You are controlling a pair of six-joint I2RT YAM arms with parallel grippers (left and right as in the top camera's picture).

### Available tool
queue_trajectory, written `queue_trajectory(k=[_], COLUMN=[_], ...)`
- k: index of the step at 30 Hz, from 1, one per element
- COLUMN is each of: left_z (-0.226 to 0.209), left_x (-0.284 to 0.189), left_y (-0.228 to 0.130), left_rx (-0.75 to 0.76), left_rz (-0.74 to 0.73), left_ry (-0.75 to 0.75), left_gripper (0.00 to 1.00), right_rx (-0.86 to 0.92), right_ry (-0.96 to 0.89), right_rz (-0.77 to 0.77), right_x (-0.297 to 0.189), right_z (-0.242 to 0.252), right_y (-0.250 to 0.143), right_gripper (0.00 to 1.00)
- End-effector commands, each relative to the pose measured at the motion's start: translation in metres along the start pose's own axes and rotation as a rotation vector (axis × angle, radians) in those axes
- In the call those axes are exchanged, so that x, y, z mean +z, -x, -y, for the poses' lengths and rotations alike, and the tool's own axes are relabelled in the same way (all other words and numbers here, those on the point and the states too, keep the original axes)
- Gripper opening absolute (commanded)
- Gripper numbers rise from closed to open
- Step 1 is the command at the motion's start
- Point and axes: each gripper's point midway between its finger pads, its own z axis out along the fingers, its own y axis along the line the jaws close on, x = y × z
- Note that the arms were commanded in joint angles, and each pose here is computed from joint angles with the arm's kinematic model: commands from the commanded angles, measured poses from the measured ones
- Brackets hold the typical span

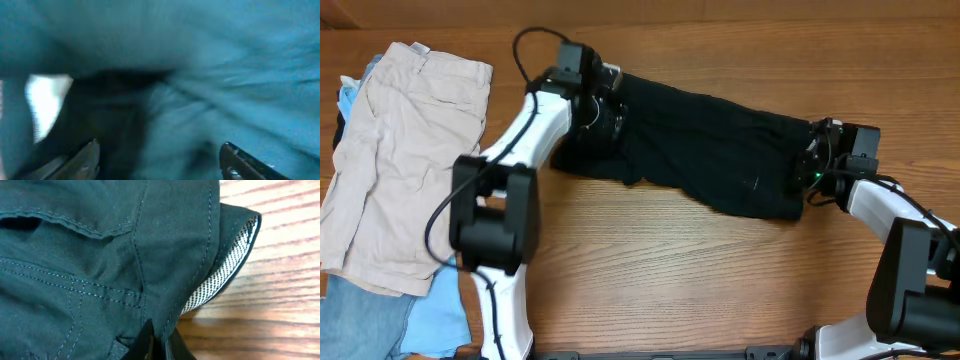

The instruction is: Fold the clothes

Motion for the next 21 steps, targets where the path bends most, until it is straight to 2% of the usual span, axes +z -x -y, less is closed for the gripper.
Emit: queue_trajectory(k=[1, 2, 3, 6, 7, 10, 12, 18, 21], left_z=[-0.01, -0.017, -0.021, -0.04, -0.042, -0.038, -0.033, -0.029, -0.026], left_x=[0.033, 0.032, 0.03, 0.022, 0.021, 0.022, 0.023, 0.02, 0.02], left_y=[-0.023, -0.024, -0.023, -0.031, -0.033, -0.037, -0.038, -0.054, -0.056], left_rx=[-0.057, -0.069, -0.078, -0.134, -0.141, -0.14, -0.132, -0.149, -0.151], left_rz=[-0.074, -0.075, -0.07, -0.087, -0.096, -0.112, -0.12, -0.187, -0.194], left_ry=[-0.026, -0.022, -0.018, -0.031, -0.031, -0.035, -0.039, -0.048, -0.058], left_gripper=[0.61, 0.55, 0.53, 0.1, 0.04, 0.04, 0.04, 0.04, 0.04], right_rx=[-0.003, -0.003, -0.002, 0.037, 0.075, 0.166, 0.174, 0.196, 0.171], right_ry=[0.016, 0.016, 0.016, 0.044, 0.053, 0.136, 0.196, 0.223, 0.271], right_rz=[-0.015, -0.015, -0.015, -0.038, -0.05, -0.099, -0.116, -0.16, -0.17], right_x=[0.001, 0.001, 0.001, 0.0, 0.0, -0.011, -0.025, -0.096, -0.106], right_z=[-0.001, -0.001, -0.001, -0.006, -0.008, -0.025, -0.039, -0.064, -0.098], right_y=[-0.004, -0.004, -0.004, -0.01, -0.012, -0.003, 0.012, 0.075, 0.084], right_gripper=[0.04, 0.04, 0.04, 0.04, 0.04, 0.04, 0.04, 0.04, 0.04])
